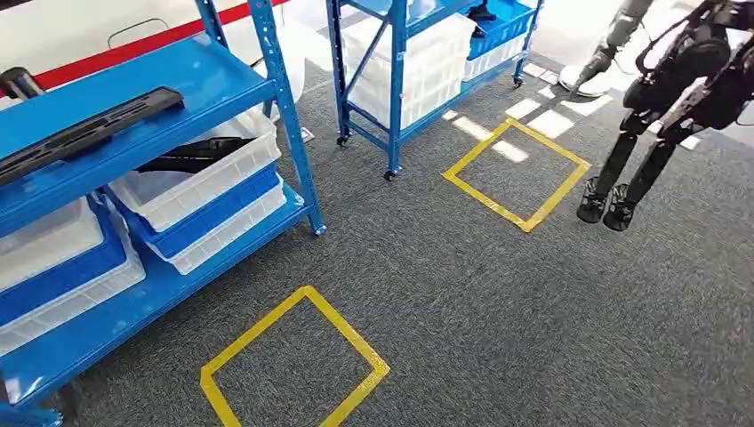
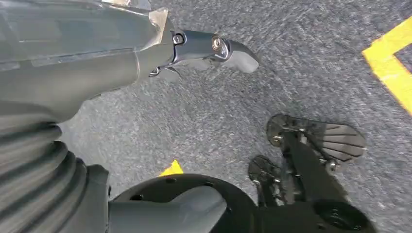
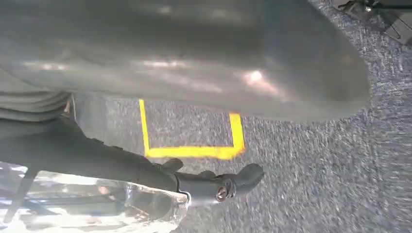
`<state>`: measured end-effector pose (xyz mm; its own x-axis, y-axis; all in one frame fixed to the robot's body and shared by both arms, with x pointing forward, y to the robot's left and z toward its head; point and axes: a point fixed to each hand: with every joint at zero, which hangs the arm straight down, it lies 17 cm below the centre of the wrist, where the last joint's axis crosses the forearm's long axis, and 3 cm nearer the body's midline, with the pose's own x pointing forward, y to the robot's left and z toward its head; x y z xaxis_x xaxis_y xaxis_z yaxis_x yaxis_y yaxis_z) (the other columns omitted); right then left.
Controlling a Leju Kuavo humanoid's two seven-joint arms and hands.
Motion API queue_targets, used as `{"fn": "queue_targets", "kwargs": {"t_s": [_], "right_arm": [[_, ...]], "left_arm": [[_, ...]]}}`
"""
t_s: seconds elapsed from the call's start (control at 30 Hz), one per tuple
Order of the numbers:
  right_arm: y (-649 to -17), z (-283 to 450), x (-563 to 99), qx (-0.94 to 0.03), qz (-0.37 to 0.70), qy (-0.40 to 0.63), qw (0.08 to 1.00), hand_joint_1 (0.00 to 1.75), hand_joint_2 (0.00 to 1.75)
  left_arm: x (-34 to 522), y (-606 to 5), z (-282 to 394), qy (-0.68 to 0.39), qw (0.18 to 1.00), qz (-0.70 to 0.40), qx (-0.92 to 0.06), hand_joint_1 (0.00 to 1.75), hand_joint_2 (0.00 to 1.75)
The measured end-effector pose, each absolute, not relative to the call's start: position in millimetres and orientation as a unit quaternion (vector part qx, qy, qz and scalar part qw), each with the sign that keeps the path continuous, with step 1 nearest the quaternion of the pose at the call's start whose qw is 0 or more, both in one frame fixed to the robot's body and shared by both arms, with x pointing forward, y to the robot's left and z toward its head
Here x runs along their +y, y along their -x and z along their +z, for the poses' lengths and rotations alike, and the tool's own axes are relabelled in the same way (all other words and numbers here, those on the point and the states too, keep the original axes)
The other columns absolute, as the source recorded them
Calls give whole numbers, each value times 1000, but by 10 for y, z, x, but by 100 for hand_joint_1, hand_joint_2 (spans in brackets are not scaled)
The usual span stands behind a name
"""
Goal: Take the parts from the cabinet and place them on the table.
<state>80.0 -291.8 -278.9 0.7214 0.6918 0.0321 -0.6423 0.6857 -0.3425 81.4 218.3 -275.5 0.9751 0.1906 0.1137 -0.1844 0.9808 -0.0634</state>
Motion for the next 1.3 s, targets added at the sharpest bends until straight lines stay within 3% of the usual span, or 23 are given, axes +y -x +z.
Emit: {"fn": "queue_targets", "kwargs": {"t_s": [1.3], "right_arm": [[-799,-2790,-2907,-80,361,154,916,0,0]], "left_arm": [[2161,-833,-2751,23,995,71,-63,0,175]]}}
